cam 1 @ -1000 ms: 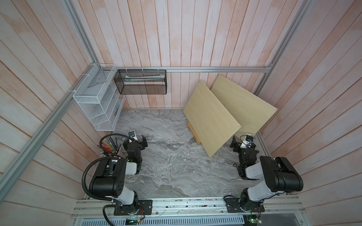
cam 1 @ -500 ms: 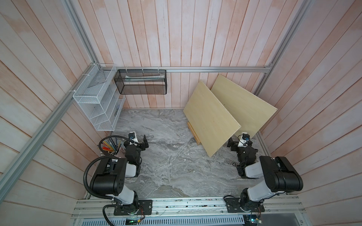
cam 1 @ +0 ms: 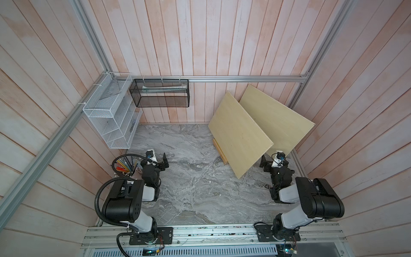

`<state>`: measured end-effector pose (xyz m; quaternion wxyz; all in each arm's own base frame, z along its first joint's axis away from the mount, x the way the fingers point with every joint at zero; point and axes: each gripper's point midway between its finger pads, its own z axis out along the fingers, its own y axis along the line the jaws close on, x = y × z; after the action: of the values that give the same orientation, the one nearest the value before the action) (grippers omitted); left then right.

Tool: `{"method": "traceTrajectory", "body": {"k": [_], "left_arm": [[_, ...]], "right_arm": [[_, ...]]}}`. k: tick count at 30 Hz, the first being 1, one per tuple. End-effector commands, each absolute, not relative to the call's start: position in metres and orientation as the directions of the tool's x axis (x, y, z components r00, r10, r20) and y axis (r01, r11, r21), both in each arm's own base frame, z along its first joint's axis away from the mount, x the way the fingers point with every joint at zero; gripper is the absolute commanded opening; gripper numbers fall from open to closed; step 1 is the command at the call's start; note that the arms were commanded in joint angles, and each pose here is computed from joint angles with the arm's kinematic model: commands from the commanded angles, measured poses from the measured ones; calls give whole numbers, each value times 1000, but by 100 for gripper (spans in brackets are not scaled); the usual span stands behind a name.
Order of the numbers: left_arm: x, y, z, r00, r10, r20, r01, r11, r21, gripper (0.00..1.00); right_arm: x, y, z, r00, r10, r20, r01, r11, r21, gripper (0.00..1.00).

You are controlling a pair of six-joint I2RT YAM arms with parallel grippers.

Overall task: Assemble the easel
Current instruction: Reset both arms

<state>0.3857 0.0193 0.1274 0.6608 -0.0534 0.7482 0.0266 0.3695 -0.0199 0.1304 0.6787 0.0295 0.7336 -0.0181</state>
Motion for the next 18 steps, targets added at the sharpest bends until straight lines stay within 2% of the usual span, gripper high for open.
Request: {"method": "traceTrajectory", "body": {"k": [1, 11, 13, 14, 15, 16, 17, 18], "left_arm": [[386, 21, 131, -103, -34, -994, -113, 993, -22, 100], [386, 21, 130, -107, -33, -994, -115, 993, -21, 100], [386, 21, 130, -106, -33, -994, -114, 993, -21, 92], [386, 21, 131, -105, -33, -994, -115, 993, -21, 84], [386, 21, 131, -103, -34, -994, -114, 993, -22, 67], [386, 21, 130, -105, -34, -994, -114, 993, -22, 45], [385, 21, 131, -105, -33, -994, -115, 993, -21, 4], [385, 21, 131, -104, -32, -994, -115, 993, -20, 0]], "right_arm": [[374, -16, 130, -81, 33, -996, 39, 999, 30, 98], [375, -17, 130, -86, 45, -995, 27, 999, 43, 98], [374, -16, 130, -81, 44, -996, 29, 999, 42, 98], [374, -16, 130, -81, 45, -996, 29, 999, 43, 98], [374, -16, 130, -82, 45, -996, 29, 999, 43, 98], [374, -16, 131, -81, 45, -996, 29, 999, 43, 98], [374, -16, 131, -80, 43, -996, 27, 999, 41, 98], [374, -16, 130, -81, 45, -996, 26, 999, 43, 98]]}}
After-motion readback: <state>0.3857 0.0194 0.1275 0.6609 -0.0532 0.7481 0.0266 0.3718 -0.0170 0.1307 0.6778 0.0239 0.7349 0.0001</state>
